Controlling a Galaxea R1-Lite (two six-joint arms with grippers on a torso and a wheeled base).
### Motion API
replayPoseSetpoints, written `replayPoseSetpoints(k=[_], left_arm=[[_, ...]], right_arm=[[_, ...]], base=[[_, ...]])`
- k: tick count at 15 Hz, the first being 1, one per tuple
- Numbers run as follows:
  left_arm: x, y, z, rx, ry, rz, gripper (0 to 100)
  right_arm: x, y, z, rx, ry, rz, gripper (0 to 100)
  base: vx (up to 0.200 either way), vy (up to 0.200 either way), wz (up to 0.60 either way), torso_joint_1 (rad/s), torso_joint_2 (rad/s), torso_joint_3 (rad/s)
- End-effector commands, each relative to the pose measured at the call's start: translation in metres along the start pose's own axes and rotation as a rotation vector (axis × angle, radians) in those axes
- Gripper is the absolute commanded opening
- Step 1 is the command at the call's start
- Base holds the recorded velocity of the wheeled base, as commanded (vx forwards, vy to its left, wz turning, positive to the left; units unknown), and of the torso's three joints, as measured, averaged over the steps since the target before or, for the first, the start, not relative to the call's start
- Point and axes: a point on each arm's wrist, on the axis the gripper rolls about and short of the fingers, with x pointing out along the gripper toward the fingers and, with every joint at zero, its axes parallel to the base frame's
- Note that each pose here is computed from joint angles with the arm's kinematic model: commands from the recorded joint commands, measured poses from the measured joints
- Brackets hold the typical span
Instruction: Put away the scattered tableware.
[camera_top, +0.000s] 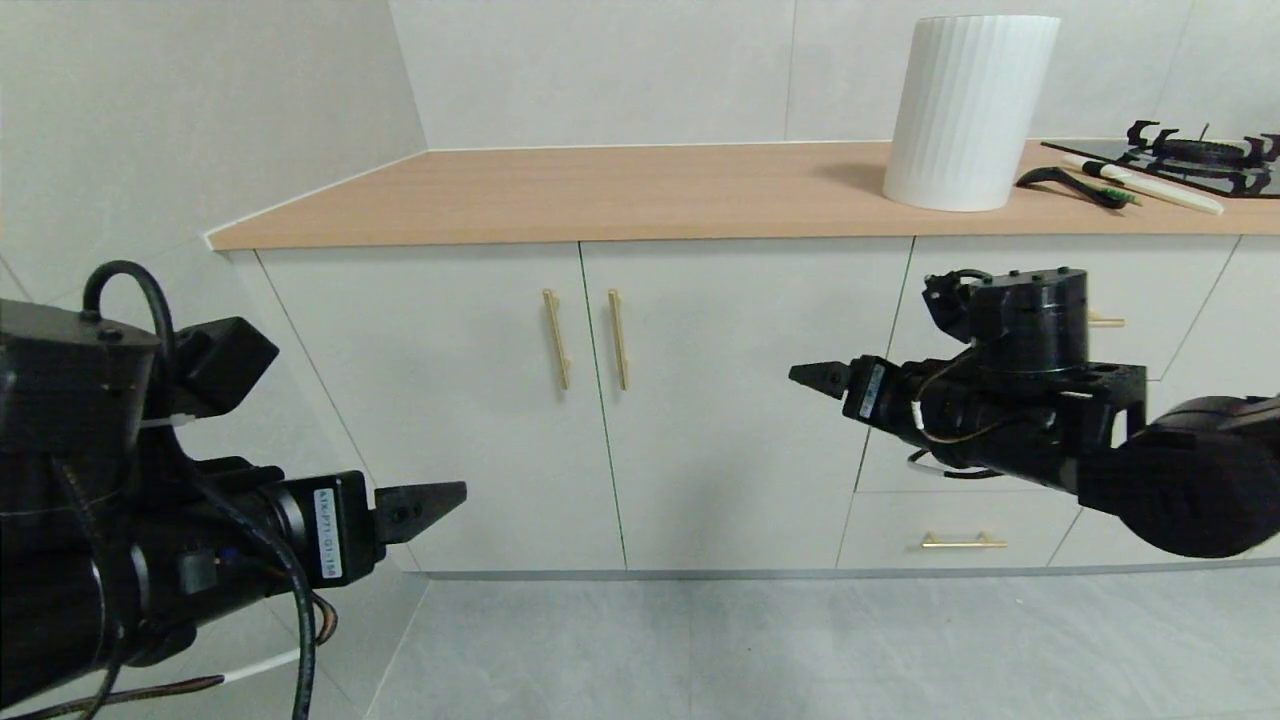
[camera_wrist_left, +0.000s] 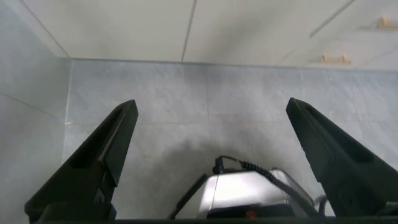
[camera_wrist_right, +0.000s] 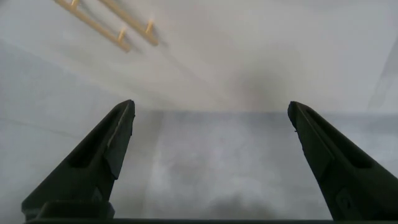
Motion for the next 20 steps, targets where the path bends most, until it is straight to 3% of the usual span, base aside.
replayPoseSetpoints(k=[1,3,6,7,9,10,11,12,14,17,19,20], left_arm=[[-0.024,0.016,0.006,-0.029,-0.089,0.013,100],[-0.052,0.030,-0.001,-0.012,-0.166,0.005,100],[-0.102,0.062,-0.030,0.099,-0.325,0.039,100],[-0.116,0.070,-0.040,0.123,-0.383,0.064,100],[-0.139,0.078,-0.051,0.125,-0.483,0.088,100],[-0.158,0.084,-0.061,0.116,-0.573,0.106,100],[-0.168,0.087,-0.070,0.107,-0.626,0.136,100],[-0.175,0.089,-0.079,0.104,-0.670,0.169,100],[-0.186,0.093,-0.104,0.130,-0.754,0.228,100],[-0.188,0.097,-0.133,0.135,-0.816,0.283,100],[-0.185,0.096,-0.135,0.094,-0.817,0.335,100],[-0.185,0.094,-0.139,0.095,-0.823,0.367,100]], right_arm=[[-0.087,0.007,0.025,-0.081,-0.188,-0.018,100],[-0.143,0.004,0.028,-0.148,-0.290,-0.028,100],[-0.226,-0.014,0.016,-0.303,-0.446,-0.036,100],[-0.250,-0.020,0.012,-0.362,-0.513,-0.065,100],[-0.275,-0.034,0.004,-0.417,-0.600,-0.163,100],[-0.296,-0.043,-0.008,-0.461,-0.666,-0.246,100],[-0.311,-0.048,-0.020,-0.484,-0.698,-0.302,100],[-0.324,-0.053,-0.034,-0.510,-0.706,-0.369,100],[-0.353,-0.059,-0.068,-0.528,-0.681,-0.439,100],[-0.372,-0.068,-0.103,-0.525,-0.663,-0.473,100],[-0.373,-0.067,-0.116,-0.518,-0.693,-0.546,100],[-0.370,-0.072,-0.125,-0.524,-0.696,-0.539,100]], base=[[0.000,0.000,0.00,0.000,0.00,0.000],[0.000,0.000,0.00,0.000,0.00,0.000],[0.000,0.000,0.00,0.000,0.00,0.000],[0.000,0.000,0.00,0.000,0.00,0.000],[0.000,0.000,0.00,0.000,0.00,0.000],[0.000,0.000,0.00,0.000,0.00,0.000],[0.000,0.000,0.00,0.000,0.00,0.000],[0.000,0.000,0.00,0.000,0.00,0.000],[0.000,0.000,0.00,0.000,0.00,0.000],[0.000,0.000,0.00,0.000,0.00,0.000],[0.000,0.000,0.00,0.000,0.00,0.000],[0.000,0.000,0.00,0.000,0.00,0.000]])
